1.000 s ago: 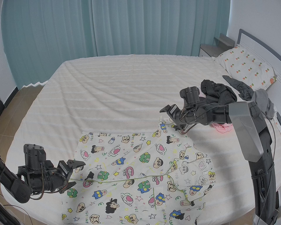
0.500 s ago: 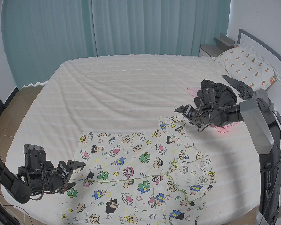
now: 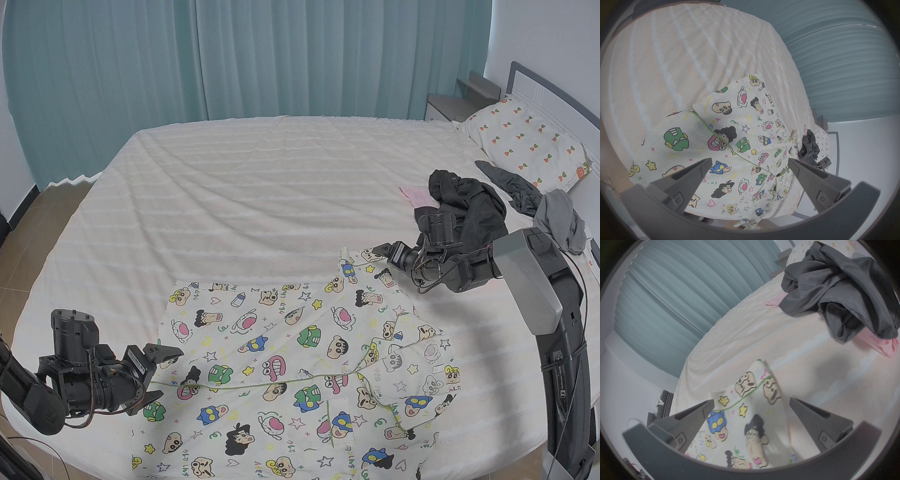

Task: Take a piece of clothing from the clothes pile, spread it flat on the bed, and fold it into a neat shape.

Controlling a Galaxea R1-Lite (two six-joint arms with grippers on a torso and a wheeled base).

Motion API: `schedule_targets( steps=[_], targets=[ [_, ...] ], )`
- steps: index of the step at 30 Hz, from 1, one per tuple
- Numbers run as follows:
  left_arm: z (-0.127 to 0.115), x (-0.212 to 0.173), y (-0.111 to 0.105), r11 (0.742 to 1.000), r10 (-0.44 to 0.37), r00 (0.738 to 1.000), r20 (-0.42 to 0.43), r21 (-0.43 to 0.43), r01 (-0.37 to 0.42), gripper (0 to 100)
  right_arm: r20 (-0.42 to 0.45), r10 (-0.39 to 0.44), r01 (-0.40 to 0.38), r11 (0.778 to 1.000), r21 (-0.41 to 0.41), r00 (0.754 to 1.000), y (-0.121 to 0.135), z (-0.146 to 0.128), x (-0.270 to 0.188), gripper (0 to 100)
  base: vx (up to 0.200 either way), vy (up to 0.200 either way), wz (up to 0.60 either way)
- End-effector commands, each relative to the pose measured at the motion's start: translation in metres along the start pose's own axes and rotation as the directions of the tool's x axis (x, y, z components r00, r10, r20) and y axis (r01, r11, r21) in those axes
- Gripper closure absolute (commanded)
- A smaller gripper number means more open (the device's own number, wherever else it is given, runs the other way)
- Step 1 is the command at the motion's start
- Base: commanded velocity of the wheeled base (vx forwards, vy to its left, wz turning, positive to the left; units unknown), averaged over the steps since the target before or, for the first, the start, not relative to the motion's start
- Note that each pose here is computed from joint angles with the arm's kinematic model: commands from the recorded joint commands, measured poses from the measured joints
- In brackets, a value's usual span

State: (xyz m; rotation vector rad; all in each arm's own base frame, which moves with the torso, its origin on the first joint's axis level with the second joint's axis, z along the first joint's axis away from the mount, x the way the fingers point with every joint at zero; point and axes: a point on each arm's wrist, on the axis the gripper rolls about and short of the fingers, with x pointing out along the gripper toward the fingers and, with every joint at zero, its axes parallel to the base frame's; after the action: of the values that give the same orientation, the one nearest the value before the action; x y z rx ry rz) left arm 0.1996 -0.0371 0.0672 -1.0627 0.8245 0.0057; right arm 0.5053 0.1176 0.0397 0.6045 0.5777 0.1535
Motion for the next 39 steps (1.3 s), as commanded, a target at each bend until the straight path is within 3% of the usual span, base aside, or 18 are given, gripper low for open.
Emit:
schedule_targets(
  steps=[1, 12, 13, 26, 39],
  targets=[
    [0.000, 0.000, 0.000, 1.000, 0.002, 1.000, -0.001, -0.001, -0.002, 0, -0.011, -0.016, 0.016, 1.000, 0.008, 1.000, -0.010, -0.006, 0.008, 0, 0.000, 0.000, 0.00],
    [0.000, 0.000, 0.000, 1.000, 0.002, 1.000, -0.001, -0.001, -0.002, 0, 0.011, -0.024, 0.023, 1.000, 0.003, 1.000, -0.010, -0.012, 0.020, 0, 0.000, 0.000, 0.00],
    [0.000, 0.000, 0.000, 1.000, 0.002, 1.000, -0.001, -0.001, -0.002, 0, 0.011, -0.024, 0.023, 1.000, 0.003, 1.000, -0.010, -0.012, 0.020, 100, 0.000, 0.000, 0.00],
    [0.000, 0.001, 0.001, 1.000, 0.004, 1.000, -0.002, -0.002, -0.004, 0, 0.045, -0.041, 0.039, 0.998, 0.043, 0.998, -0.014, -0.009, 0.027, 100, 0.000, 0.000, 0.00],
    [0.000, 0.001, 0.001, 1.000, 0.004, 1.000, -0.002, 0.000, -0.004, 0, 0.189, -0.014, 0.009, 1.000, 0.027, 0.982, -0.008, 0.011, 0.023, 100, 0.000, 0.000, 0.00]
  ],
)
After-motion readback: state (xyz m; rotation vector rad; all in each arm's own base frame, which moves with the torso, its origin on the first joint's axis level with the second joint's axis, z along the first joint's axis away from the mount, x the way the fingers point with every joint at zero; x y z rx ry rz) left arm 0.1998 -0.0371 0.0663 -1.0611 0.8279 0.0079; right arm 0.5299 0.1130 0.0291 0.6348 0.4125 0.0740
